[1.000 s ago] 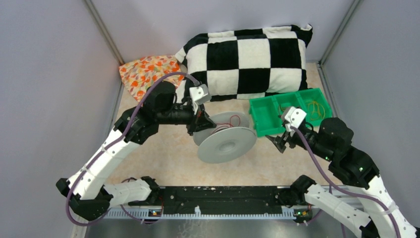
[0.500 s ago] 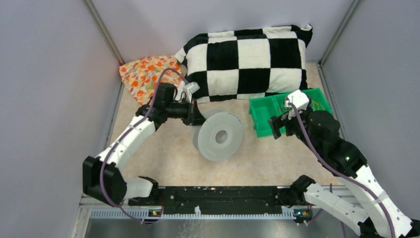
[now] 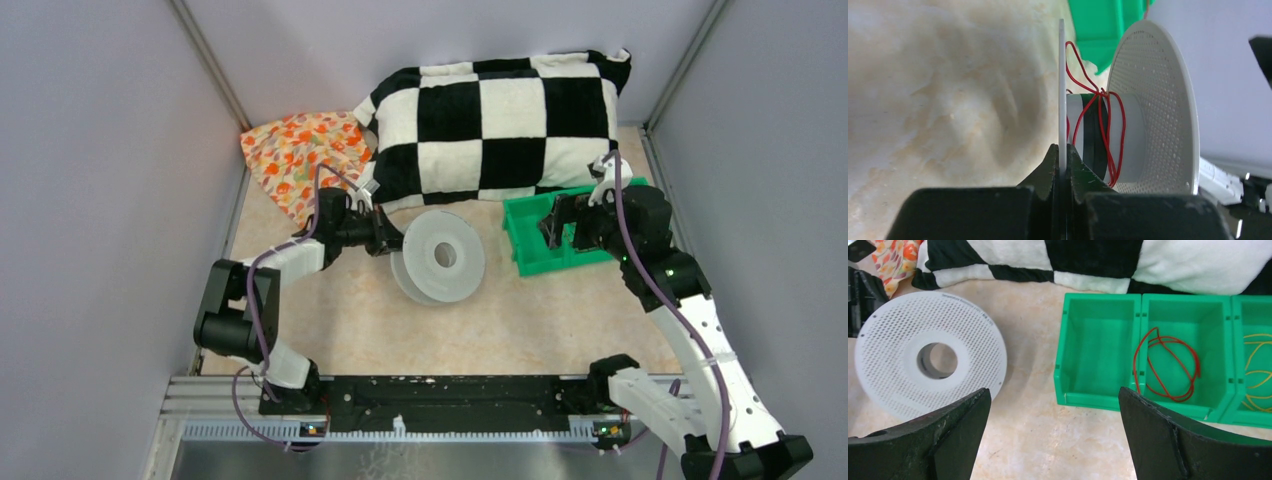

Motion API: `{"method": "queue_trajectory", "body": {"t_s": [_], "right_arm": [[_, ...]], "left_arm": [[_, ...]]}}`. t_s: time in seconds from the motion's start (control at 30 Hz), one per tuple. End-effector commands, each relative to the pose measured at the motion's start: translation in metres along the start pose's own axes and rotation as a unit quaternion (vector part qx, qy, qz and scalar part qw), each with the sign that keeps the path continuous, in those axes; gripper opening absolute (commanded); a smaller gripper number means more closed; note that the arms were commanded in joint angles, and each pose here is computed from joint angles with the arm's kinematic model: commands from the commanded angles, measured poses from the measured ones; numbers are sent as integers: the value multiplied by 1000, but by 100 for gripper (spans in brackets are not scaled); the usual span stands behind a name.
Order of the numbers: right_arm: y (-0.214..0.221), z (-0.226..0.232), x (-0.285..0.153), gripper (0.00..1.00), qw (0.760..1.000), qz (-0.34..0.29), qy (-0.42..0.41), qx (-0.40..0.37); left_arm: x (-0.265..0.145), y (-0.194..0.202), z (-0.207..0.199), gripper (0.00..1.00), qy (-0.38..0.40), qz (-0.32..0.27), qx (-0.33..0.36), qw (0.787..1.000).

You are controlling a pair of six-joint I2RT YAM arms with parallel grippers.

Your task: Wrap the cables

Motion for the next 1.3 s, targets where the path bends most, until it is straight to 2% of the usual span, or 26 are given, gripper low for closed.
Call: {"method": "queue_trajectory", "body": {"t_s": [0.0,0.17,0.2,0.3,0.33,0.73,1.0,1.27], "right_arm": [[-6,4,9,99,999,-20,-19,34],[-9,3,8,99,999,-27,-9,42],[-8,3,7,99,999,-26,-7,41],[-5,0,4,99,999,-19,7,39],[-5,0,3,99,999,-18,10,39],[-7,3,4,99,999,-22,-1,46],[-3,3,6,99,999,-14,-8,45],[-1,2,7,99,999,0,-1,44]], "left_arm": [[10,-17,7,0,22,-46,-27,998],[18,-16,26,0,17,-51,-51,997],[19,-16,30,6,13,-48,-57,997],[17,-14,38,32,-10,-54,-62,997],[16,-14,39,35,-21,-58,-61,996],[3,-22,46,43,-130,-69,-39,988],[-9,-29,49,64,-166,-84,-13,983],[-30,-37,44,66,-202,-97,7,975]]}}
Point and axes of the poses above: each gripper's point midway between its finger pads, its own x axis out along the fingers, its own z axis along the line the jaws close on, y = z × x, the point moved 8 cm from there along -x, back along the fingers, and after that the axes turned 2 degrees about -x, right-handed, at the moved point
